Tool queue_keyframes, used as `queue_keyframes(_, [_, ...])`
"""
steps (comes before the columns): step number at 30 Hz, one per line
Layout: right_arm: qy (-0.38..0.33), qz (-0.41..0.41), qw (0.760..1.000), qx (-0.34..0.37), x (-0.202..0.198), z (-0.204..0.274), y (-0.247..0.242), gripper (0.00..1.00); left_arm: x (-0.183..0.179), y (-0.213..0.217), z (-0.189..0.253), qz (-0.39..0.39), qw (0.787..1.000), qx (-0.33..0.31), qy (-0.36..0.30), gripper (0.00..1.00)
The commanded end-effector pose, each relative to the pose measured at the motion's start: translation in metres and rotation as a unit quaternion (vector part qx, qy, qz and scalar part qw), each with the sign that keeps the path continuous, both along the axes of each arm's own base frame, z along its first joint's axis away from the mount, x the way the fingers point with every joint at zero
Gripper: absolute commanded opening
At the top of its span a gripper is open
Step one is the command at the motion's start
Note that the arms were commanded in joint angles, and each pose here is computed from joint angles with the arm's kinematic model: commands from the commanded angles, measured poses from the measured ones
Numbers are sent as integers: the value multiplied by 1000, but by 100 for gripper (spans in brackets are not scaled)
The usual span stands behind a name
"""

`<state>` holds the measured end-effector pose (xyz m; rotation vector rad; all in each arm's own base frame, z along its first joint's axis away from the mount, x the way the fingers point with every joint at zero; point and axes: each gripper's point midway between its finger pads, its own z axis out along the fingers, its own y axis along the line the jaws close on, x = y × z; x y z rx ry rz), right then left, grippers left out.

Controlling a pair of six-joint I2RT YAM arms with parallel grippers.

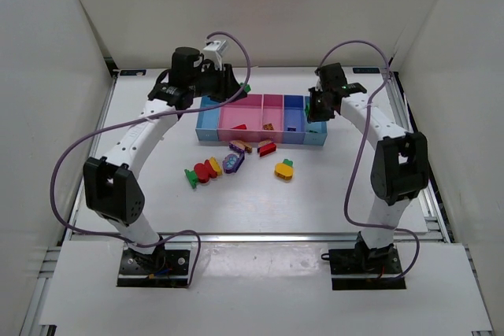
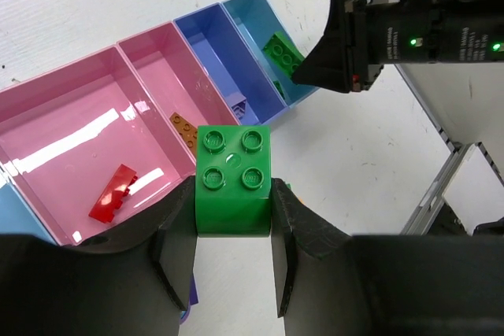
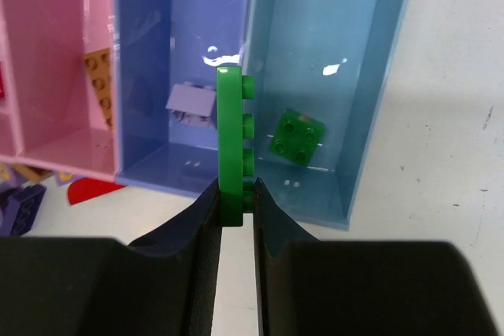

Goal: Sort the legos into containers by color

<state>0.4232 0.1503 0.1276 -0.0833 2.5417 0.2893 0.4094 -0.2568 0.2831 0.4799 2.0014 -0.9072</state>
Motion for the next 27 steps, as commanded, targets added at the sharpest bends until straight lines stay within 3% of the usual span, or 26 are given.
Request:
queue_keyframes(1, [-1,-40,999,-16,13,0,-15,19,4,-5,17,-3,1000,-15,-10,15])
queue_keyframes(6, [-1,-44,999,-32,20,-9,-25,20,11,-10,13,-10,1000,-19,-5,15])
queue_keyframes(8, [-4,-41,999,-36,22,-11,-27,26,14,-12,11,-12,1000,-21,-1,15])
queue_keyframes(9, [-4,-37,999,-34,22,-10,-26,33,15,-14,11,-14,1000,-22,-1,15])
queue_keyframes(10, [-6,-36,999,-33,23,-9,-25,49,16,-15,9,-17,1000,-25,3,15])
queue_keyframes(15, [-32,0,999,-12,23,5,-14,80,21,-29,11,-33,999,-41,7,15])
queue_keyframes(21, [-124,58,991,-9,11,65,0,84,14,-60,1,-79,994,-64,30,16])
queue_keyframes(27, [-169,9,984,-58,-16,100,-46,85,9,-116,-17,-127,989,-67,38,16])
